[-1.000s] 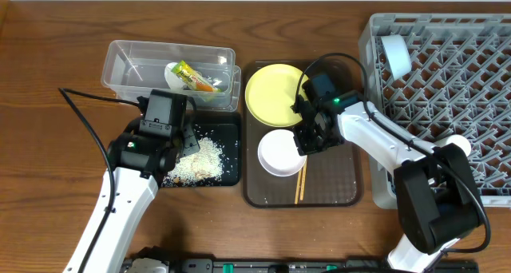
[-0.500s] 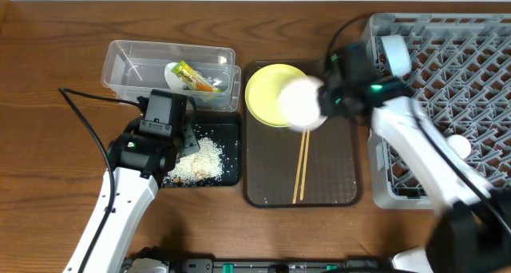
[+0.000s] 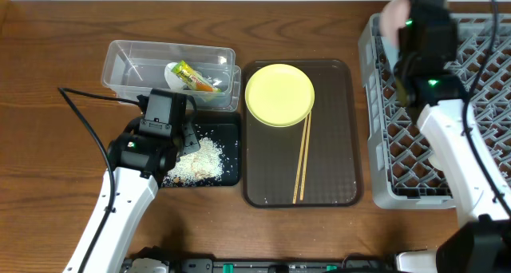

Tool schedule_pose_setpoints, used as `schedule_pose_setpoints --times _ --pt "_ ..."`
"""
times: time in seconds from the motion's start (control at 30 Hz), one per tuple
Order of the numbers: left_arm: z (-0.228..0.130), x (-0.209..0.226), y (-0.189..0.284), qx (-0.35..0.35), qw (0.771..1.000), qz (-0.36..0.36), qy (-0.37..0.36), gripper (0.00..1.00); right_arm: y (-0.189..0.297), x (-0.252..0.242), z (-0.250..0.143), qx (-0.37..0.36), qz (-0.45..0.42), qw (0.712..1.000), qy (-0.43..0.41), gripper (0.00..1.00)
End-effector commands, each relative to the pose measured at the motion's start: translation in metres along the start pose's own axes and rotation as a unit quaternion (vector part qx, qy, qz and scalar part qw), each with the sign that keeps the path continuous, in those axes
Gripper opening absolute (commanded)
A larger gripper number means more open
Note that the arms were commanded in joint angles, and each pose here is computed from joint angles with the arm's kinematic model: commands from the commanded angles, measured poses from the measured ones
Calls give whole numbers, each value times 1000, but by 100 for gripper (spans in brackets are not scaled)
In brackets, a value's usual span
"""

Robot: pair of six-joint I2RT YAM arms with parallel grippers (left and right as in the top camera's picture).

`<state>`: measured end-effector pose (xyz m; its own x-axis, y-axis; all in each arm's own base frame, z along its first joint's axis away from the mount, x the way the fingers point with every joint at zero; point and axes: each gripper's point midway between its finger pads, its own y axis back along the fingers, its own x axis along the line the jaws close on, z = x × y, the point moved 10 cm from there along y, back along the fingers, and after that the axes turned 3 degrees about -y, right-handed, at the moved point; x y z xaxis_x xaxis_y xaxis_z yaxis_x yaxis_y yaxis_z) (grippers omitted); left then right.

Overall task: Sort waste into correct bins and load items into the dishwasher rack
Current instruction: 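Carry the pink bowl with the right gripper into the rack and release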

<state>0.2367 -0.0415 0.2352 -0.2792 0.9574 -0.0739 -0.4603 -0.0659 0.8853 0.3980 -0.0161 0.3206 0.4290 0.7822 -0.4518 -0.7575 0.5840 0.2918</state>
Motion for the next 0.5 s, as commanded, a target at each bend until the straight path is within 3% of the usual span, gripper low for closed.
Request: schedule_pose_setpoints --times 0.0,0.17,0.33,0.47 --pt "-1 3 -3 1 1000 12 4 51 -27 -17 -8 20 -76 995 64 1" --pt "-1 3 -3 0 1000 12 4 51 -68 -26 -29 52 -131 984 107 1" --pt "-1 3 -3 0 1000 12 4 51 -99 -32 -53 84 -237 964 84 1" --pt "-1 3 -3 0 1000 12 4 51 -115 -20 -71 100 -242 961 94 1"
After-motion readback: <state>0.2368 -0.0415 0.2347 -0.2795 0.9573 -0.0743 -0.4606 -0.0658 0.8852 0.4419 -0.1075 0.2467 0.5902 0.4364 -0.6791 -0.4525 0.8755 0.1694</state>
